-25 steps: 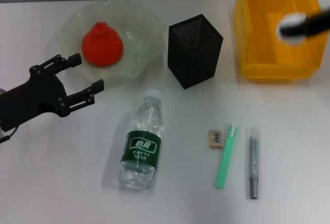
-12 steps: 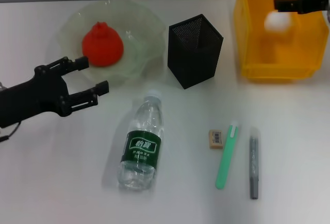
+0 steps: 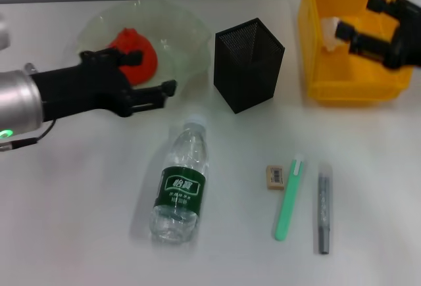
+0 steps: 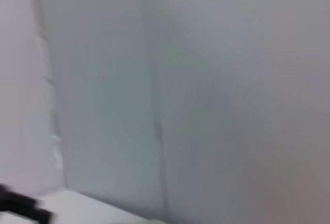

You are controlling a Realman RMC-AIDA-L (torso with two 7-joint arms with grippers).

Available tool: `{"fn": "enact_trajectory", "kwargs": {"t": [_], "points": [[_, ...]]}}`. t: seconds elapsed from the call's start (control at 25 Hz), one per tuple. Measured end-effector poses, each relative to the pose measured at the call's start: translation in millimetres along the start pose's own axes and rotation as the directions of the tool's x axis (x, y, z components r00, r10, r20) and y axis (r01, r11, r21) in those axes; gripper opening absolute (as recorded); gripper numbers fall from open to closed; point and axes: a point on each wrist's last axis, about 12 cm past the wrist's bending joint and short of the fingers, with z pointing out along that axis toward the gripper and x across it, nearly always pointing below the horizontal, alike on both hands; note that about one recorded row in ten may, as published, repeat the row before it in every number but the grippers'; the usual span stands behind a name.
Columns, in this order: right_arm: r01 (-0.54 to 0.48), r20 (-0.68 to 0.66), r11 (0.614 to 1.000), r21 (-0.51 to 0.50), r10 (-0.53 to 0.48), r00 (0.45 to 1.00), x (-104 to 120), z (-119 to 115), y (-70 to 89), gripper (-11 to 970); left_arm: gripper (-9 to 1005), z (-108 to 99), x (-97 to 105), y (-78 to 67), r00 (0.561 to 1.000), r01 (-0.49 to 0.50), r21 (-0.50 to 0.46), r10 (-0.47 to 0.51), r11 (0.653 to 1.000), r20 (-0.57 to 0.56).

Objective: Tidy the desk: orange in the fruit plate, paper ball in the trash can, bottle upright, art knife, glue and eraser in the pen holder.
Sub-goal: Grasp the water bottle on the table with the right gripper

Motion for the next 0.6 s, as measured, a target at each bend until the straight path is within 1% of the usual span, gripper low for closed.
{"fn": "enact_trajectory", "kwargs": {"t": [0.12,0.24,0.32,0.4,0.48,0.6], "points": [[0.05,0.089,0.998,-0.042,-0.046,0.995,32.5,-17.8,18.5,841,752,9.1,-13.9,-16.6,0.994,0.036,-0.033,-0.039,0.999,-0.104],[0.06,0.088,0.996,-0.058,-0.055,0.995,60.3,-26.8,33.6,841,750,21.5,-24.3,-32.5,0.979,0.065,-0.065,-0.076,0.996,-0.191],[0.072,0.075,0.996,-0.056,-0.068,0.995,73.3,-28.8,40.4,840,748,30.5,-31.3,-40.9,0.967,0.083,-0.077,-0.099,0.994,-0.233],[0.091,0.059,0.994,-0.059,-0.088,0.994,84.4,-28.3,46.8,840,746,40.1,-35.9,-46.5,0.951,0.108,-0.094,-0.131,0.99,-0.28],[0.103,0.046,0.993,-0.065,-0.1,0.994,91.9,-25.4,51.5,840,744,51.9,-39.1,-50.6,0.934,0.114,-0.11,-0.144,0.987,-0.326],[0.1,0.033,0.992,-0.079,-0.097,0.995,97.7,-17.3,54.6,840,742,66.9,-39.1,-50.2,0.919,0.109,-0.108,-0.141,0.988,-0.367]]}}
